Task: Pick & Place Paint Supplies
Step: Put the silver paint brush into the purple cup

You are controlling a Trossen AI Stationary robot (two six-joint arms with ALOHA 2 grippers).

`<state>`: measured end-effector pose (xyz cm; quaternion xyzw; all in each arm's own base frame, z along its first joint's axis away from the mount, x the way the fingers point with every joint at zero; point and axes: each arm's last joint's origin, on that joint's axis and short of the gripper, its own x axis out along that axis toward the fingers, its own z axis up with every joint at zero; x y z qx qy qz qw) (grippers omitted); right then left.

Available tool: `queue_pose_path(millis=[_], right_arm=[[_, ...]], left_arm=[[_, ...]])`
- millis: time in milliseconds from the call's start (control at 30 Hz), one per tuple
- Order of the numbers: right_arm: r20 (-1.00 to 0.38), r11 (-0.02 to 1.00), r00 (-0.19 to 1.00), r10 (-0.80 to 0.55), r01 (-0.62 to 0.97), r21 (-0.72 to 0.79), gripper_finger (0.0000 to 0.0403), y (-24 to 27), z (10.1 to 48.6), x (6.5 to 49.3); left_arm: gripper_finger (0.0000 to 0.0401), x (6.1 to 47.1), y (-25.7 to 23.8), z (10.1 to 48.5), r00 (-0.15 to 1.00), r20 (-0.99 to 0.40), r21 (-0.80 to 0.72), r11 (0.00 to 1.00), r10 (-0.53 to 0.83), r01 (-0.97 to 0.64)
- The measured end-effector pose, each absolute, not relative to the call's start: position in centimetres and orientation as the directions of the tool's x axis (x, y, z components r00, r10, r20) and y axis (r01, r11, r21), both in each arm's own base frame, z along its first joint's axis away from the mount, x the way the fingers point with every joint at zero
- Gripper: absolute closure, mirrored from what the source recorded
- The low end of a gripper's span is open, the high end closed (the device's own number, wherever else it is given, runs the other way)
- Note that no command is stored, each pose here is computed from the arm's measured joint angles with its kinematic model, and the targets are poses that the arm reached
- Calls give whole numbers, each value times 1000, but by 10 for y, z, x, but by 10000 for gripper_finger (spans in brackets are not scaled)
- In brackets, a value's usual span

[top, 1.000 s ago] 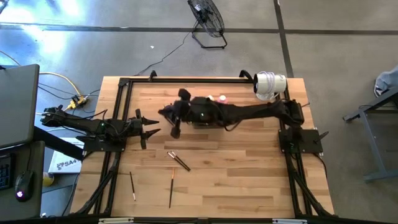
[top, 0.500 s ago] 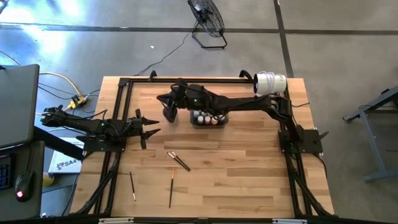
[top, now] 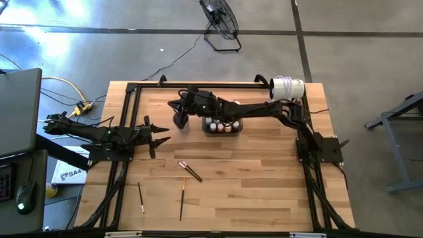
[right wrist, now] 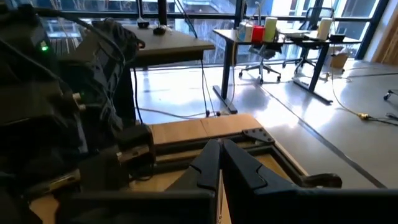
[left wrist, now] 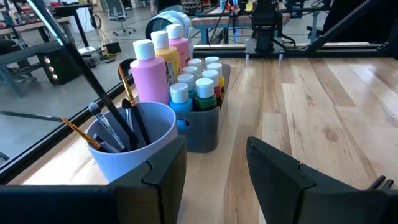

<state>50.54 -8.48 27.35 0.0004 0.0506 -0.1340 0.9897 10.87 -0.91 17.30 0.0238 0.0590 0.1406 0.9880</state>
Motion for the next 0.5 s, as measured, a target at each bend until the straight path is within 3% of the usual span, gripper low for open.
queue_pose_path(millis=[500], right_arm=[[-163, 951, 938, -306, 308, -18, 399, -86, 261, 507]], left_arm=[[236, 109, -9, 173, 954, -110, 64, 959, 280, -275]])
